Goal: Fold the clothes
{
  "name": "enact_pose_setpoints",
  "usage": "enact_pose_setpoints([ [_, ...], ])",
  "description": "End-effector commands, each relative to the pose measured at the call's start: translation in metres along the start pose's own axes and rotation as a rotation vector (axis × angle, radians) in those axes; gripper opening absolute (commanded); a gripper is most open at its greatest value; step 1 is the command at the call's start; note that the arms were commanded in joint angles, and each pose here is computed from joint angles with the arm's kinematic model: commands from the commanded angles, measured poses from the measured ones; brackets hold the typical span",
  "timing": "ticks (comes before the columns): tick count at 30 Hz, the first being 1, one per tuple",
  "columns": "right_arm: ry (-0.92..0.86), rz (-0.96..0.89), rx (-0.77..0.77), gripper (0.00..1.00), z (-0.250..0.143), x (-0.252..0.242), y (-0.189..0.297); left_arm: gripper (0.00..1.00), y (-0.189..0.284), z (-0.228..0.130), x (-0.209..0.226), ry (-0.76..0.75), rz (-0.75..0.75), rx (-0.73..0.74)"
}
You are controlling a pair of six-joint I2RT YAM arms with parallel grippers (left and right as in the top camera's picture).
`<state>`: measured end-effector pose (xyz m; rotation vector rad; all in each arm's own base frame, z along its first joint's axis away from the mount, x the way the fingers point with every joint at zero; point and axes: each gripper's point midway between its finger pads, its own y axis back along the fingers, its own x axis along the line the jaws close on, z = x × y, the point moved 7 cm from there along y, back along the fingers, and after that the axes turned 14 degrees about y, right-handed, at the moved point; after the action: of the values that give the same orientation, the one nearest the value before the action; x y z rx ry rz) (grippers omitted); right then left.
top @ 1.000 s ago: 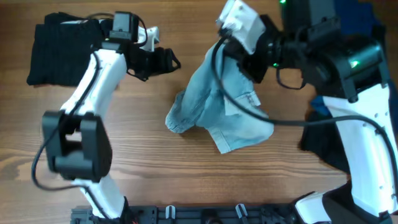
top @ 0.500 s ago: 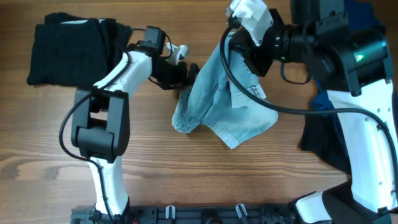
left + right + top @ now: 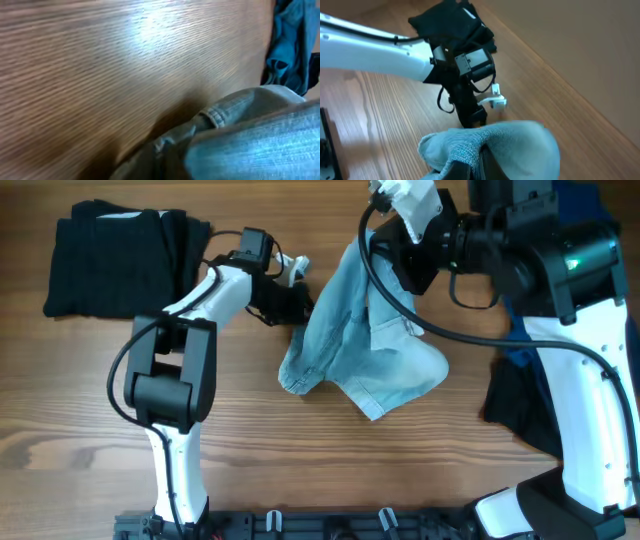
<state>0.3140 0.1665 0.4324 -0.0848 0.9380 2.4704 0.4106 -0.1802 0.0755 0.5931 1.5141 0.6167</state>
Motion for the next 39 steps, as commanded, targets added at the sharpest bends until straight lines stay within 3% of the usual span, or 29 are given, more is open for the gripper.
enact_pose_setpoints([
  [1, -0.022, 0.014, -0.054, 0.04, 0.008, 0.000, 0.003, 0.04, -0.006, 0.003, -0.005, 0.020, -0.045, 0.008],
  [7, -0.019, 0.005, -0.061, 0.04, 0.009, -0.002, 0.003, 0.04, 0.035, 0.018, -0.018, -0.010, -0.102, -0.083],
  [14, -0.041, -0.042, -0.045, 0.04, 0.001, -0.015, 0.006, 0.04, 0.143, 0.035, -0.049, -0.099, -0.144, -0.332],
  [20, -0.085, -0.091, -0.026, 0.04, -0.014, -0.038, 0.009, 0.04, 0.223, 0.024, -0.075, -0.175, -0.127, -0.532],
  [31, -0.154, -0.123, 0.088, 0.04, -0.038, -0.059, -0.020, 0.04, 0.230, 0.014, -0.082, -0.175, -0.117, -0.534],
  [39, -0.408, -0.332, 0.182, 0.06, -0.090, -0.131, -0.068, 0.05, 0.219, 0.011, -0.075, -0.128, -0.017, -0.524],
])
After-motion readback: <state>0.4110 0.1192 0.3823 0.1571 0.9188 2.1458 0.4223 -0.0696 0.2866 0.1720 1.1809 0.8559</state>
